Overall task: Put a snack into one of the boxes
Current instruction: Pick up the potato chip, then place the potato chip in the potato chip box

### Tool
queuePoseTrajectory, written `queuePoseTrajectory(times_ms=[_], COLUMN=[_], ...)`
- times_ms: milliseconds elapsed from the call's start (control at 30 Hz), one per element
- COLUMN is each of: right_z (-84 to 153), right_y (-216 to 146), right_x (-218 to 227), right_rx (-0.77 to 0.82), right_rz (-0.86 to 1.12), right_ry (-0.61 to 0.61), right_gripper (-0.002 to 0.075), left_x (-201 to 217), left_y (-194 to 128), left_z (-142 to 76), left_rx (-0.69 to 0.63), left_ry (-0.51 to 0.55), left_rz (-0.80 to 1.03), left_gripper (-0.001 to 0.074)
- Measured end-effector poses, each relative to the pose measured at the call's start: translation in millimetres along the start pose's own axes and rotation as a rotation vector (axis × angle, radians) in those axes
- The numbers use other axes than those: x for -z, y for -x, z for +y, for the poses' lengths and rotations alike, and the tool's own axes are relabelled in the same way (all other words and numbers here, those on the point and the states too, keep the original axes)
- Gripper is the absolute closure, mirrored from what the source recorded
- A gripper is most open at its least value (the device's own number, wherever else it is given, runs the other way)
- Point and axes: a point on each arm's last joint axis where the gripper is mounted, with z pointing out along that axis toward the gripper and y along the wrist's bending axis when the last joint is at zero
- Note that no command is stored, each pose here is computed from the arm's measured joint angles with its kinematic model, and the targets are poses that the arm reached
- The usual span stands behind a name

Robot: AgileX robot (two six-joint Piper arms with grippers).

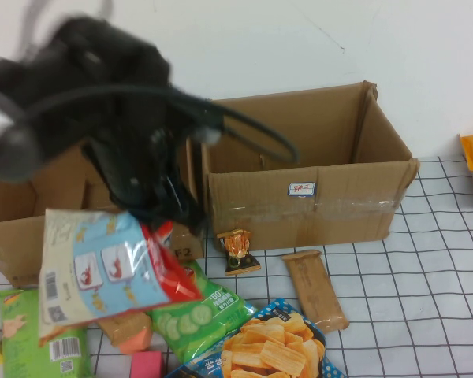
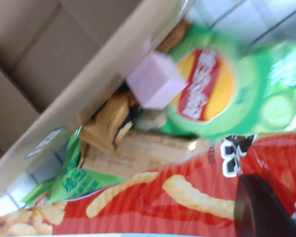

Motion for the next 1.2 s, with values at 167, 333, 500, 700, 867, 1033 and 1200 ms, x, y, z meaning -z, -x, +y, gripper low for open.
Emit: queuePoseTrajectory(times_ms=[167, 333, 500, 700, 867, 1033, 1200], right_z=[0.0, 0.0, 0.0, 0.0, 0.0, 0.0, 0.0], right_y=[0.0, 0.0, 0.0, 0.0, 0.0, 0.0, 0.0], right_x=[0.0, 0.0, 0.0, 0.0, 0.0, 0.0, 0.0], right_rx=[0.0, 0.0, 0.0, 0.0, 0.0, 0.0, 0.0], right_rz=[0.0, 0.0, 0.0, 0.0, 0.0, 0.0, 0.0], right_ry=[0.0, 0.0, 0.0, 0.0, 0.0, 0.0, 0.0], right_gripper=[0.0727, 0.0727, 0.0727, 0.0727, 0.0727, 0.0727, 0.0727], left_x=[55.3, 107.2, 131.9, 117.4, 77.1, 21.2, -21.9], left_y=[-14.3, -30.8, -26.7, 4.9, 36.2, 55.3, 60.6], left_z=[3.0, 14.7, 35.4, 49.1, 58.2, 77.2, 103.8], left_rx=[0.022, 0.045, 0.084, 0.111, 0.091, 0.142, 0.23], left_ry=[-0.023, 0.064, 0.285, 0.48, 0.594, 0.579, 0.541], left_rz=[-0.138, -0.352, -0.564, -0.699, -0.715, -0.673, -0.66], left_gripper=[0.0727, 0.0727, 0.0728, 0.0728, 0.0728, 0.0725, 0.0577])
